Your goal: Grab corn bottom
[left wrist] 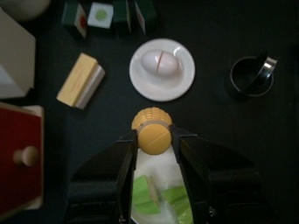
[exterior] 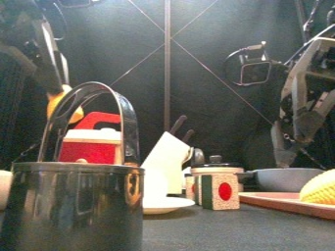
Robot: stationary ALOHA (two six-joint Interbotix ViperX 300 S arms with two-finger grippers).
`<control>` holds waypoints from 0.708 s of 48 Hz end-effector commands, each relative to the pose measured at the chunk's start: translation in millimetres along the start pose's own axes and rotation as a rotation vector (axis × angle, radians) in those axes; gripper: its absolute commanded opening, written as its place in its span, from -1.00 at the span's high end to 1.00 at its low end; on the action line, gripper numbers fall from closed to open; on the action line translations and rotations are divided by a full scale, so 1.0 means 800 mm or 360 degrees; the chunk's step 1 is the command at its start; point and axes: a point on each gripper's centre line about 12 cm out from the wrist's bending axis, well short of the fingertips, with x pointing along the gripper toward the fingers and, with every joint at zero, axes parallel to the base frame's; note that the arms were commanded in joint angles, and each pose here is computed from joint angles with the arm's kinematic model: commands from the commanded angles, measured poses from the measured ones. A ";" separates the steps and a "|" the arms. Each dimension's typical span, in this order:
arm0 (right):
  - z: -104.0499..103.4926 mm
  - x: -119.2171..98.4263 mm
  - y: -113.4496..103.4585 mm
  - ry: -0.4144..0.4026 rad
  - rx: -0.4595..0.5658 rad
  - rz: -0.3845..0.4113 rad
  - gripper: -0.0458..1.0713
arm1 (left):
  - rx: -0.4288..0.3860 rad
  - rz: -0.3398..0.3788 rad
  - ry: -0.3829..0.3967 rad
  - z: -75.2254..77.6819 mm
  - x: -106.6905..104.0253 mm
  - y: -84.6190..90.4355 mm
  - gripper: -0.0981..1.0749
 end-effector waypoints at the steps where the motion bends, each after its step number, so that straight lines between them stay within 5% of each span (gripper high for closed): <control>1: 0.026 -0.013 0.020 -0.0024 0.0054 0.0078 -0.86 | 0.0038 0.0022 -0.0130 0.019 -0.013 0.011 -0.34; 11: 0.038 -0.011 0.040 0.0191 0.0266 0.0132 -0.85 | 0.0108 0.0117 -0.0305 0.031 -0.020 0.045 -0.34; 18: 0.050 -0.009 0.034 0.0298 0.0381 0.0049 -0.85 | 0.0010 0.0126 -0.0433 0.036 -0.031 0.074 -0.34; 24: 0.063 -0.012 0.022 0.0327 0.0441 -0.0072 -0.85 | -0.0114 0.0072 -0.0553 0.036 -0.042 0.098 -0.34; 34: 0.077 -0.012 0.020 0.0302 0.0528 -0.0189 -0.85 | -0.0097 -0.0055 -0.0711 0.029 -0.055 0.120 -0.34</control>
